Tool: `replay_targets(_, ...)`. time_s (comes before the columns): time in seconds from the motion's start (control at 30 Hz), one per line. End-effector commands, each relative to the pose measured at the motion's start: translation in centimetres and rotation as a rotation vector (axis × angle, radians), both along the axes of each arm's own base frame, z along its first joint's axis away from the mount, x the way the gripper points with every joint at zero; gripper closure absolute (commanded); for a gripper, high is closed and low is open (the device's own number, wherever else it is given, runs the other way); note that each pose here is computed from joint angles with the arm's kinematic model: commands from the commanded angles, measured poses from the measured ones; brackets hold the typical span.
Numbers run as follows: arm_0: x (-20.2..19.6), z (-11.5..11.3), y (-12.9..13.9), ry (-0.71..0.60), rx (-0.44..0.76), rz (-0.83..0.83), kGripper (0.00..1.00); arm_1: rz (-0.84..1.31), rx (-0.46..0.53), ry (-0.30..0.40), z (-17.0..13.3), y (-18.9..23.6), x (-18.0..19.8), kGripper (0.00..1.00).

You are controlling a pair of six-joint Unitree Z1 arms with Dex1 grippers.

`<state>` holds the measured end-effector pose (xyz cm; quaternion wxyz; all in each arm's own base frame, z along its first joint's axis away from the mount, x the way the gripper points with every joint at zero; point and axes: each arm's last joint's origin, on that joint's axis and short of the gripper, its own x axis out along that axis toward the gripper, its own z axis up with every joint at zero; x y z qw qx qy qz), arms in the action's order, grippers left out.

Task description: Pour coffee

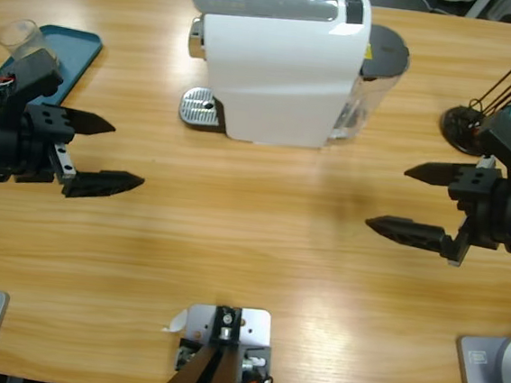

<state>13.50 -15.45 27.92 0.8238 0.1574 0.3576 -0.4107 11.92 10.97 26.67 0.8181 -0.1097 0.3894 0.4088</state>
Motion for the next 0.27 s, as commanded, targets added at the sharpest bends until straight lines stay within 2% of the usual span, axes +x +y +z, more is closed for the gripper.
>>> replay_targets(0.03,-0.07,-1.77,-0.18,0.027,-0.02,0.033,0.059,-0.03,-0.041,0.033,-0.4,0.49,0.61,0.0)
replay_targets(0.27,0.37,-2.4,-0.56,0.029,0.006,0.04,0.059,-0.042,-0.053,0.036,-0.45,0.35,0.54,0.0)
